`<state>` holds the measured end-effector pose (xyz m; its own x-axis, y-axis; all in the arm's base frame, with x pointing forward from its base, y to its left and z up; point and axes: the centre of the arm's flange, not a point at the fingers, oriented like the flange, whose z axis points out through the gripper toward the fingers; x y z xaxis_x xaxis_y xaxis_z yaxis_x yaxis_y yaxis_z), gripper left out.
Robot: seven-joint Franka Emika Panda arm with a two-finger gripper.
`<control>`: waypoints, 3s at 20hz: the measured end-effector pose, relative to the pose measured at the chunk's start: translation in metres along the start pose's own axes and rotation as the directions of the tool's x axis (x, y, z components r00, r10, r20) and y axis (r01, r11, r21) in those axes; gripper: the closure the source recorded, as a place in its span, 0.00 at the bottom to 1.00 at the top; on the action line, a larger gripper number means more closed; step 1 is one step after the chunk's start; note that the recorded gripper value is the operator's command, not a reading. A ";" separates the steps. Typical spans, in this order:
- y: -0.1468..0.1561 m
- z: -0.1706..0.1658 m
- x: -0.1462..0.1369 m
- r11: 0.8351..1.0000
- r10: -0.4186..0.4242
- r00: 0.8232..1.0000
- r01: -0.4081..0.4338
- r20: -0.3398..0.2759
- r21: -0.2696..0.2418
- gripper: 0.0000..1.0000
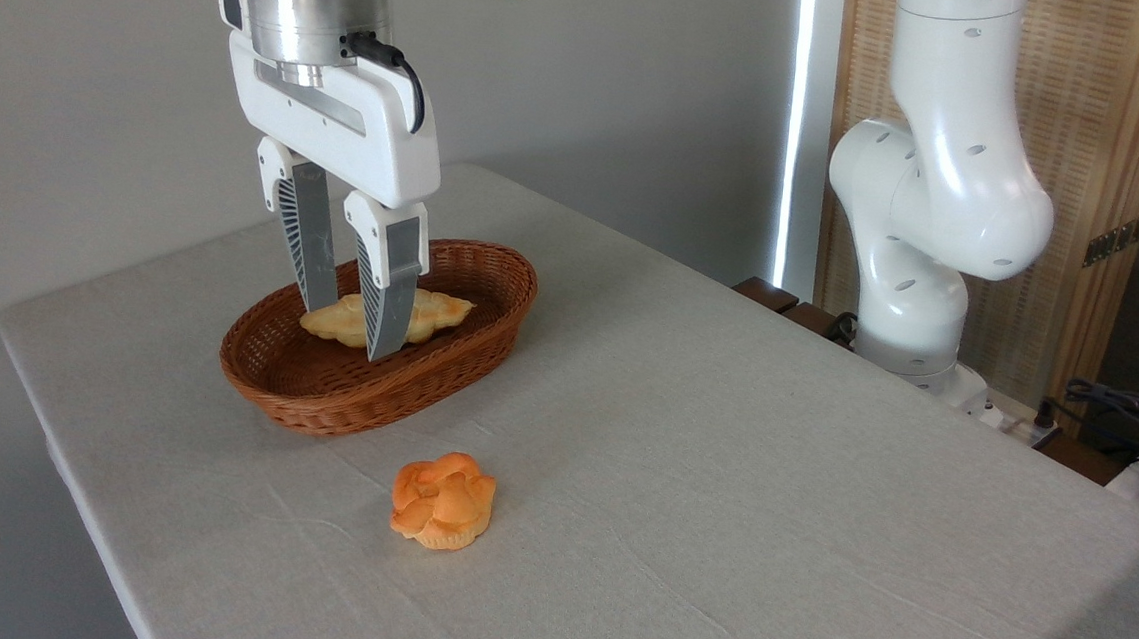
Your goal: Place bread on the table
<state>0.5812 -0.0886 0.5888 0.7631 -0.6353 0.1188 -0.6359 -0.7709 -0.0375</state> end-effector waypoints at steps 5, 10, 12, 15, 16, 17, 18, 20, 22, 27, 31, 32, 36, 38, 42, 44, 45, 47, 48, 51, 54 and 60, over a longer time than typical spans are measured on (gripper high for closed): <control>-0.002 -0.003 -0.002 1.000 -0.004 1.000 0.004 -0.003 0.002 0.00; -0.004 -0.004 -0.004 1.000 -0.009 1.000 0.009 -0.006 0.005 0.00; -0.006 -0.005 -0.005 1.000 -0.013 1.000 0.013 -0.006 0.005 0.00; -0.007 -0.005 -0.006 1.000 -0.016 1.000 0.016 -0.005 0.006 0.00; -0.007 -0.005 -0.006 1.000 -0.016 1.000 0.016 -0.005 0.005 0.00; -0.007 -0.004 -0.007 1.000 -0.016 1.000 0.016 0.000 0.002 0.00; -0.006 -0.003 -0.008 1.000 -0.015 1.000 0.015 0.009 -0.004 0.00; -0.005 -0.002 -0.009 1.000 -0.015 1.000 0.015 0.020 -0.010 0.00; -0.004 -0.001 -0.008 1.000 -0.010 1.000 0.010 0.024 -0.013 0.00; 0.031 0.015 0.008 0.997 0.059 0.997 -0.057 0.047 -0.045 0.00; 0.096 0.050 0.034 0.983 0.153 0.988 -0.151 0.013 -0.100 0.00; 0.112 0.062 0.039 0.979 0.173 0.985 -0.173 -0.003 -0.109 0.00; 0.181 0.103 0.047 0.956 0.251 0.967 -0.254 -0.039 -0.149 0.00; 0.207 0.113 0.047 0.944 0.272 0.961 -0.275 -0.043 -0.182 0.00; 0.230 0.128 0.041 0.931 0.299 0.954 -0.296 -0.020 -0.213 0.00; 0.232 0.137 0.040 0.929 0.302 0.953 -0.296 -0.007 -0.222 0.00; 0.234 0.146 0.041 0.928 0.303 0.953 -0.296 -0.004 -0.225 0.00; 0.234 0.160 0.043 0.928 0.302 0.953 -0.294 0.001 -0.231 0.00; 0.234 0.166 0.044 0.927 0.301 0.954 -0.292 0.002 -0.233 0.00; 0.235 0.173 0.046 0.927 0.300 0.954 -0.292 0.002 -0.235 0.18; 0.239 0.172 0.047 0.925 0.307 0.952 -0.298 0.001 -0.236 0.61; 0.241 0.171 0.048 0.923 0.312 0.950 -0.303 -0.002 -0.235 0.61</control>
<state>0.4839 -0.3132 0.4157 0.5267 -0.8438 0.1031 -0.8458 -0.5081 0.1628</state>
